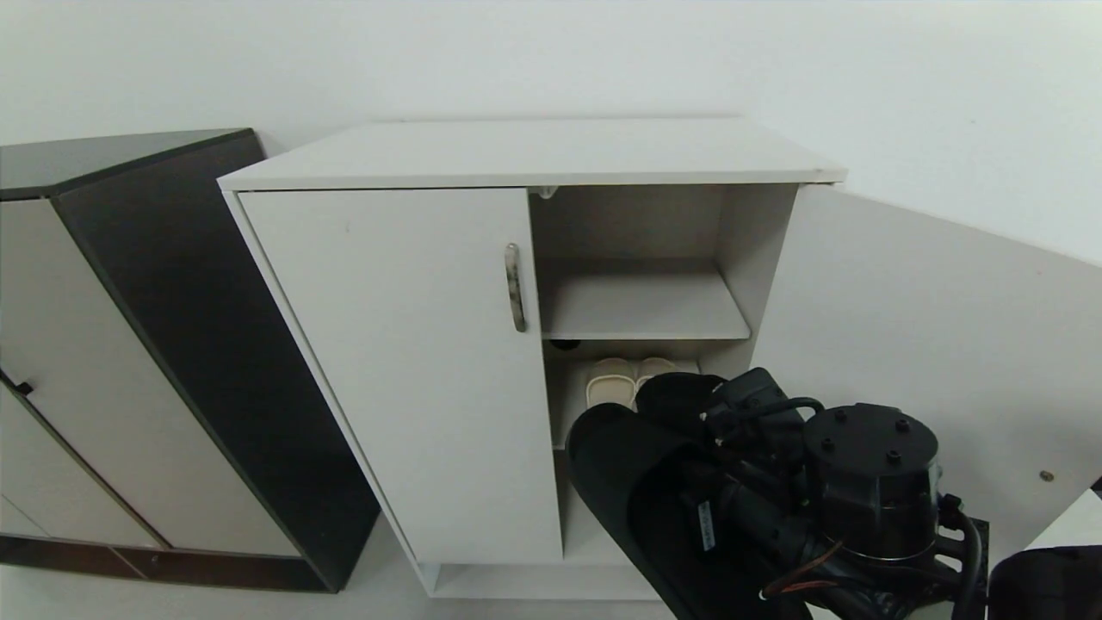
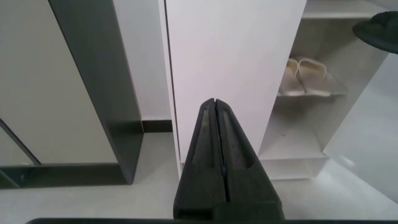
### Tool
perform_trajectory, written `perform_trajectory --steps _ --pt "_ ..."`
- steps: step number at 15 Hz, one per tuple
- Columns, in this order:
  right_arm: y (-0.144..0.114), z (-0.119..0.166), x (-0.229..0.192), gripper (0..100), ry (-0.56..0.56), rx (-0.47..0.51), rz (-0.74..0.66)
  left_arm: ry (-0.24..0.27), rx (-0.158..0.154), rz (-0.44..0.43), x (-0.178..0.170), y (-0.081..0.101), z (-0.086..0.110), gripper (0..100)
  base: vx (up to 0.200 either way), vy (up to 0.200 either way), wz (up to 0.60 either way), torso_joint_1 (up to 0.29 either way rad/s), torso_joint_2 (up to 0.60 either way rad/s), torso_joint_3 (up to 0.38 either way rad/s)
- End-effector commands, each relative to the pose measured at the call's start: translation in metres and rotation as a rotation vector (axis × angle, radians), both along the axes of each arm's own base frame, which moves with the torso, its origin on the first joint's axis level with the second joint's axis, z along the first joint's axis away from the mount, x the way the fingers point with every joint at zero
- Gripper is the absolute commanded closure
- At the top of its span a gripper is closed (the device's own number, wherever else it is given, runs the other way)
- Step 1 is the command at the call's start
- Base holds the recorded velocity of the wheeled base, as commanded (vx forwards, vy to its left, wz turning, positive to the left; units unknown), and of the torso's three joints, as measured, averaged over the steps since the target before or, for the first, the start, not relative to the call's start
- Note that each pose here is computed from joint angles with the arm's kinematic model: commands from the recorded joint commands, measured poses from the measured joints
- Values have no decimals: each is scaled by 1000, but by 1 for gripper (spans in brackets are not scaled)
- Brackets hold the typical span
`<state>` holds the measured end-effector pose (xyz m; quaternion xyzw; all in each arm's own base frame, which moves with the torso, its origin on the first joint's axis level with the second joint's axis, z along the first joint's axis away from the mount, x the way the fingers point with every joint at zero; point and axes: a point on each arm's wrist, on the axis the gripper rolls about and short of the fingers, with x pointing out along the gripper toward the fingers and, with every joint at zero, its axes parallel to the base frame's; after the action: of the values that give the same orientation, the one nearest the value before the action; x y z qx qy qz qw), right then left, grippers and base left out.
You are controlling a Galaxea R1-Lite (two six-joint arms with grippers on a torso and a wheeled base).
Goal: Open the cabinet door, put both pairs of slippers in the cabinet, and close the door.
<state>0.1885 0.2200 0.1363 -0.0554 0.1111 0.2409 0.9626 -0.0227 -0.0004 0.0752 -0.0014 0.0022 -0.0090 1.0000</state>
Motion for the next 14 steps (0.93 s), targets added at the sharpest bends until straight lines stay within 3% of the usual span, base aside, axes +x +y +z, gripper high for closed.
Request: perform_trajectory --steps 1,6,14 --pt "0 -3 0 100 6 -7 2 0 0 0 0 0 0 100 0 0 0 -61 442 364" --pt "0 -3 0 100 7 -11 1 0 0 0 0 0 0 100 0 0 0 -30 346 320" --pt "4 -4 3 100 -22 -42 -5 0 0 1 0 0 0 100 0 0 0 0 12 11"
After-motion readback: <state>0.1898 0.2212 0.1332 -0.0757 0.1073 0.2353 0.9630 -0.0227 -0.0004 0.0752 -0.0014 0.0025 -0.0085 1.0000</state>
